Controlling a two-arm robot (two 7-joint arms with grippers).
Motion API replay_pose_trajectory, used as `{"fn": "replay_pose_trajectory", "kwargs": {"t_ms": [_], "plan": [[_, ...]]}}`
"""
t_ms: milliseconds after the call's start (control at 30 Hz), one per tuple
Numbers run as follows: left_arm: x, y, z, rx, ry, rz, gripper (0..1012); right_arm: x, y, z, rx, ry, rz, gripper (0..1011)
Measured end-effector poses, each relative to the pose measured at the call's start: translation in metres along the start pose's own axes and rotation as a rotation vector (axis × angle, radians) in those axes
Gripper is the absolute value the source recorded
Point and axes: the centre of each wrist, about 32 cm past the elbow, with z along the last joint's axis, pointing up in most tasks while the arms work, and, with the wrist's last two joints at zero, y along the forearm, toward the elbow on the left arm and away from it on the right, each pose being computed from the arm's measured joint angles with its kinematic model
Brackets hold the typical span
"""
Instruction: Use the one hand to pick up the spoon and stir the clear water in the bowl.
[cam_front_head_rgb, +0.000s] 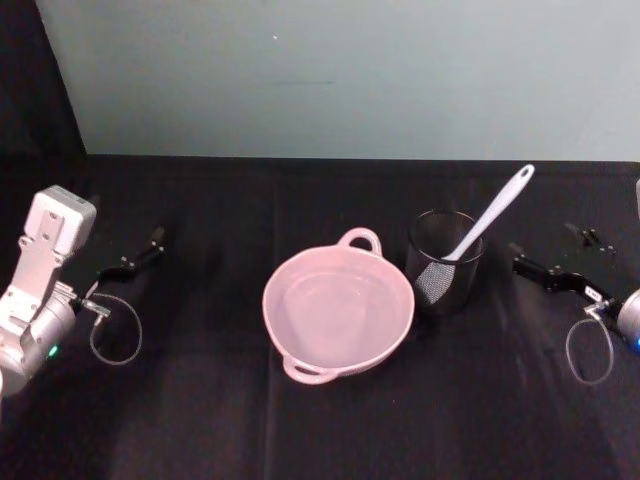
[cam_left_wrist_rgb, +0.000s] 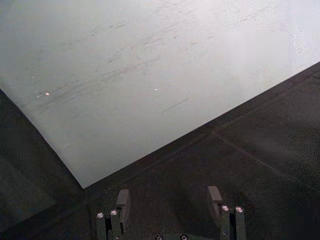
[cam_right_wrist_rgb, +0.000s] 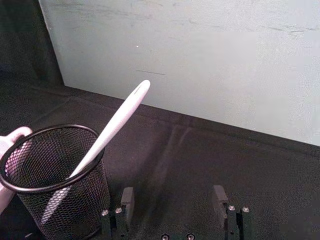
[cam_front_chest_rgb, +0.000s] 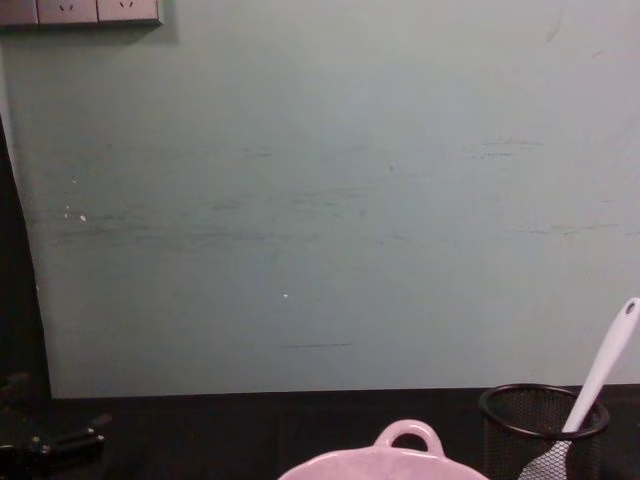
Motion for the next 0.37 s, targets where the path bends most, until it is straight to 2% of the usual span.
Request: {"fn": "replay_pose_trajectory", "kwargs": {"t_ms": [367], "plan": [[0.0, 0.0, 0.0, 0.0, 0.0, 0.0, 1011, 0.0, 0.0, 0.0, 0.002, 0.001, 0.0, 1003]]}}
